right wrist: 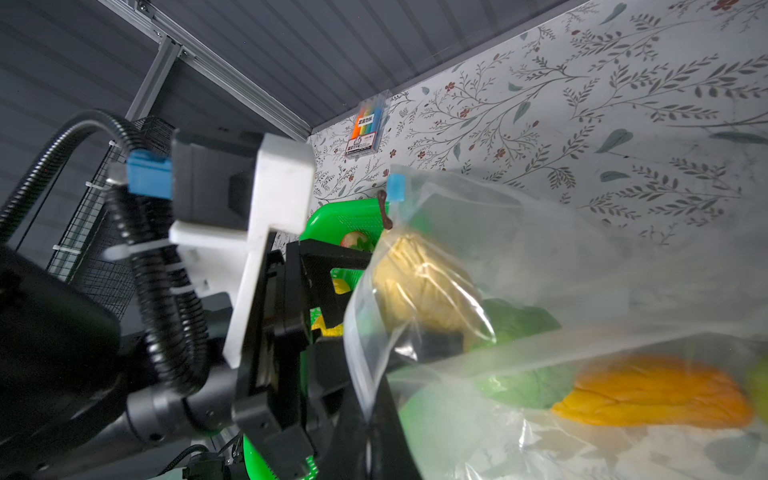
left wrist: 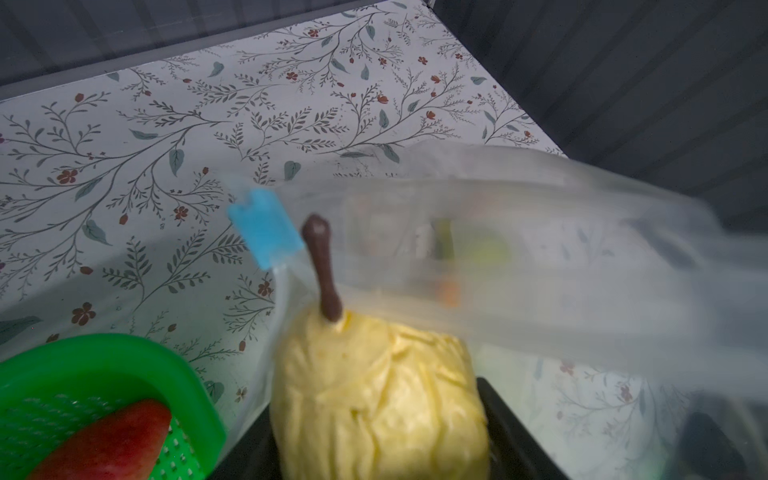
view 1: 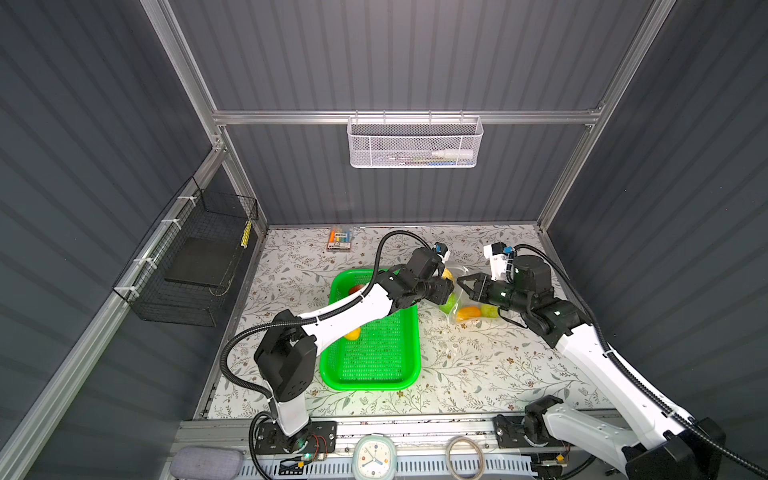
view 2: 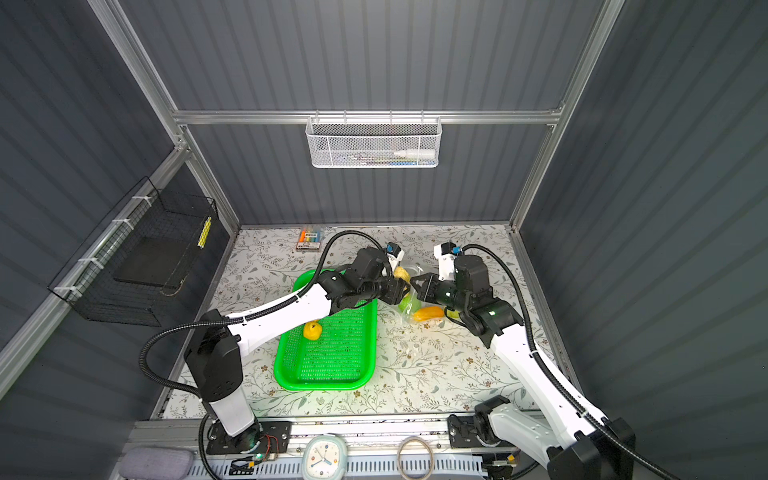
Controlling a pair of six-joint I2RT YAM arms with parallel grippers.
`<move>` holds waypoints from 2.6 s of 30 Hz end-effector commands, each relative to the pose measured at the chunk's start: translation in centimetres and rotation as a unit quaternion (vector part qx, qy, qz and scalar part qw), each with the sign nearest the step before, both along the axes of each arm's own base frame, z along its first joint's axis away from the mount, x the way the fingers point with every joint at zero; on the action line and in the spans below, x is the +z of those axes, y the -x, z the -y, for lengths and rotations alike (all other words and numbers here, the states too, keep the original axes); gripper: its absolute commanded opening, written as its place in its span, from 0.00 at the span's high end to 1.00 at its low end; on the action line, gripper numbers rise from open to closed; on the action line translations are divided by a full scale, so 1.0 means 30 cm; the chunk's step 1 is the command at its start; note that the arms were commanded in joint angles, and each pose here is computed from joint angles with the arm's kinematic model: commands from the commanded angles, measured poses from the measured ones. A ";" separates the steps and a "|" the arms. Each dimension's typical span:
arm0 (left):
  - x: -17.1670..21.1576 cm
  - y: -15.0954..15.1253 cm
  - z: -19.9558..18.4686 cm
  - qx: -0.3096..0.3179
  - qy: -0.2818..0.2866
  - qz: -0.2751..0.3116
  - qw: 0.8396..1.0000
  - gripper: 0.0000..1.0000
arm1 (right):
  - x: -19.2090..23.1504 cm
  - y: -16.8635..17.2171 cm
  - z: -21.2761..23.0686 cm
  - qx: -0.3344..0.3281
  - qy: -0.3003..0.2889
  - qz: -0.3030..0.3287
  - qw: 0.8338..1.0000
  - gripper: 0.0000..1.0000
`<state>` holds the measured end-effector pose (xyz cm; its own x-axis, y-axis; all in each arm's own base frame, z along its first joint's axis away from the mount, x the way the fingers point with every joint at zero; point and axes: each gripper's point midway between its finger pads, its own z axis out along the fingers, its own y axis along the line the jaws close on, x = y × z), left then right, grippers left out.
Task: Place the food in the zip-top bag and seal the zipper
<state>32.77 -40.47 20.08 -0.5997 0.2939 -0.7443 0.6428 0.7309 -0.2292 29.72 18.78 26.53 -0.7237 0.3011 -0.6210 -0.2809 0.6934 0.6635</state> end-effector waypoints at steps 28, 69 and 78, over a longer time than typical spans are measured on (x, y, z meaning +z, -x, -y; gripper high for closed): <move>0.168 0.060 -0.202 0.052 0.080 -0.027 0.995 0.03 | -0.039 -0.072 0.048 -0.053 0.015 -0.010 0.998 1.00; 0.152 0.035 -0.033 -0.017 0.164 -0.108 0.980 1.00 | 0.003 -0.041 0.270 -0.134 0.180 0.046 0.973 1.00; 0.307 0.075 -0.004 -0.049 0.219 -0.096 0.970 1.00 | 0.229 0.009 0.352 -0.180 0.191 0.141 0.955 1.00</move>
<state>31.36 -40.06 25.91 -0.7446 0.0693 -0.6639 0.5890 0.5362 -0.6046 29.85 9.74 31.63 -0.4672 0.2331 -0.8529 -0.1388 0.9333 0.3311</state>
